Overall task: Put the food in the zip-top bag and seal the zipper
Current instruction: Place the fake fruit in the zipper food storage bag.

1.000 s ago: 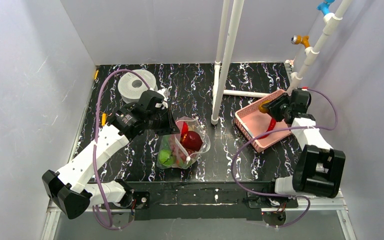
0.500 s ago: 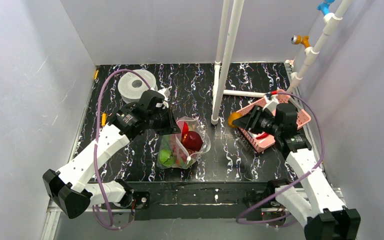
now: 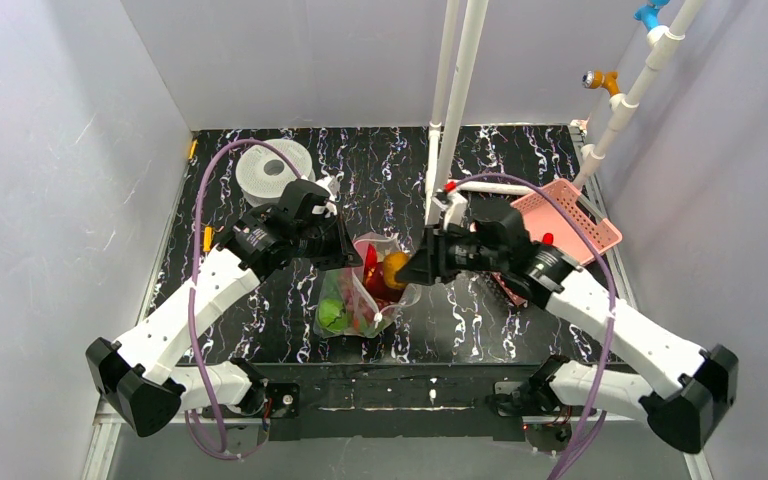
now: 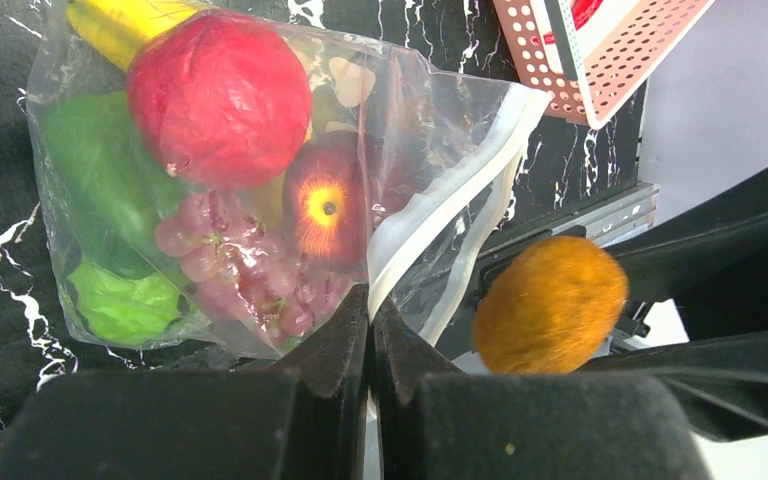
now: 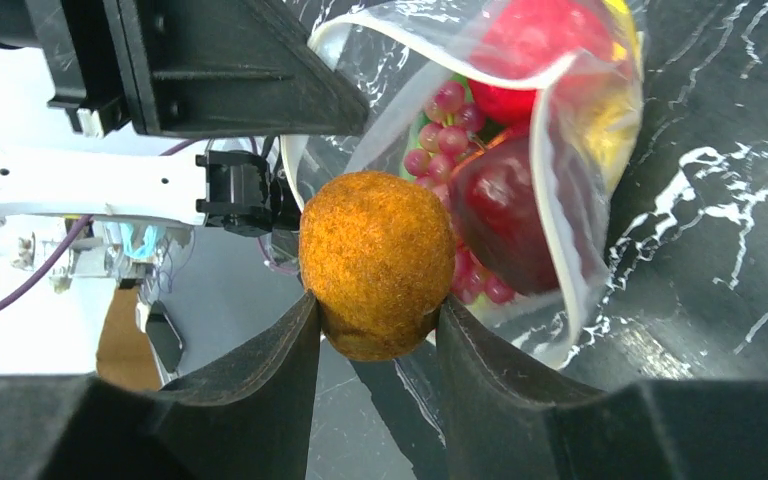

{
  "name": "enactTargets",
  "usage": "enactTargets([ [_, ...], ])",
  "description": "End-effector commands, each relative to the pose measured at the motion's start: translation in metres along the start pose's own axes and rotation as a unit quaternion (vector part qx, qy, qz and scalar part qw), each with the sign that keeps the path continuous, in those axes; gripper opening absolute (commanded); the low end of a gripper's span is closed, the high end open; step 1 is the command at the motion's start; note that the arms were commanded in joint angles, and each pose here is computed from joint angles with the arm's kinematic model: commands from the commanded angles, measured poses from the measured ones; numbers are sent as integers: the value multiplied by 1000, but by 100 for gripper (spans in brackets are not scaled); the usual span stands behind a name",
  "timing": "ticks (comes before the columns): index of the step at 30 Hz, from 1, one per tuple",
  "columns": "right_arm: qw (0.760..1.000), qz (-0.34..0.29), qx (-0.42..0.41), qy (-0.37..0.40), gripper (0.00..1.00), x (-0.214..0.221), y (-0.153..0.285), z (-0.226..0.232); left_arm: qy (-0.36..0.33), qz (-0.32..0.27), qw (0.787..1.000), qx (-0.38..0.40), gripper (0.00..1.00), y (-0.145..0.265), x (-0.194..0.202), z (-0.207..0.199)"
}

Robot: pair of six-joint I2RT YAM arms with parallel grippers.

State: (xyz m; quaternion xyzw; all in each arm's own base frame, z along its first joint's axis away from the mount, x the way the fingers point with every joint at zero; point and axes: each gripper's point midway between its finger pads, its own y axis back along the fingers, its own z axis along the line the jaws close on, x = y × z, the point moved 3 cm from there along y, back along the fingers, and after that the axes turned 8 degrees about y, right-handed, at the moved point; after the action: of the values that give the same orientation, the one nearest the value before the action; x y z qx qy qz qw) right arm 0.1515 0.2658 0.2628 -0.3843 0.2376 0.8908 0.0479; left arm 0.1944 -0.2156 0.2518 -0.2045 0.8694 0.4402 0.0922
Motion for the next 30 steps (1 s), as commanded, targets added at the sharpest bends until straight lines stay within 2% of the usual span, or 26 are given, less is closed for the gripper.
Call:
enactTargets([
  [1, 999, 19, 7, 29, 18, -9, -22, 14, 2, -20, 1000, 18, 0, 16, -3, -7],
  [6, 999, 44, 7, 19, 22, -2, -49, 15, 8, -20, 999, 38, 0, 27, -3, -16],
  [10, 999, 49, 12, 17, 31, -6, -61, 18, 9, -21, 998, 53, 0, 34, -5, -23],
  [18, 998, 45, -34, 38, 67, -22, -65, 37, 10, -16, 998, 51, 0, 31, -4, -23],
  [23, 998, 34, -31, 43, 87, -27, -63, 39, 8, -27, 998, 48, 0, 34, -7, -22],
  [30, 997, 29, -15, 71, 86, -20, -39, 48, -1, -72, 997, 30, 0, 45, -15, -13],
])
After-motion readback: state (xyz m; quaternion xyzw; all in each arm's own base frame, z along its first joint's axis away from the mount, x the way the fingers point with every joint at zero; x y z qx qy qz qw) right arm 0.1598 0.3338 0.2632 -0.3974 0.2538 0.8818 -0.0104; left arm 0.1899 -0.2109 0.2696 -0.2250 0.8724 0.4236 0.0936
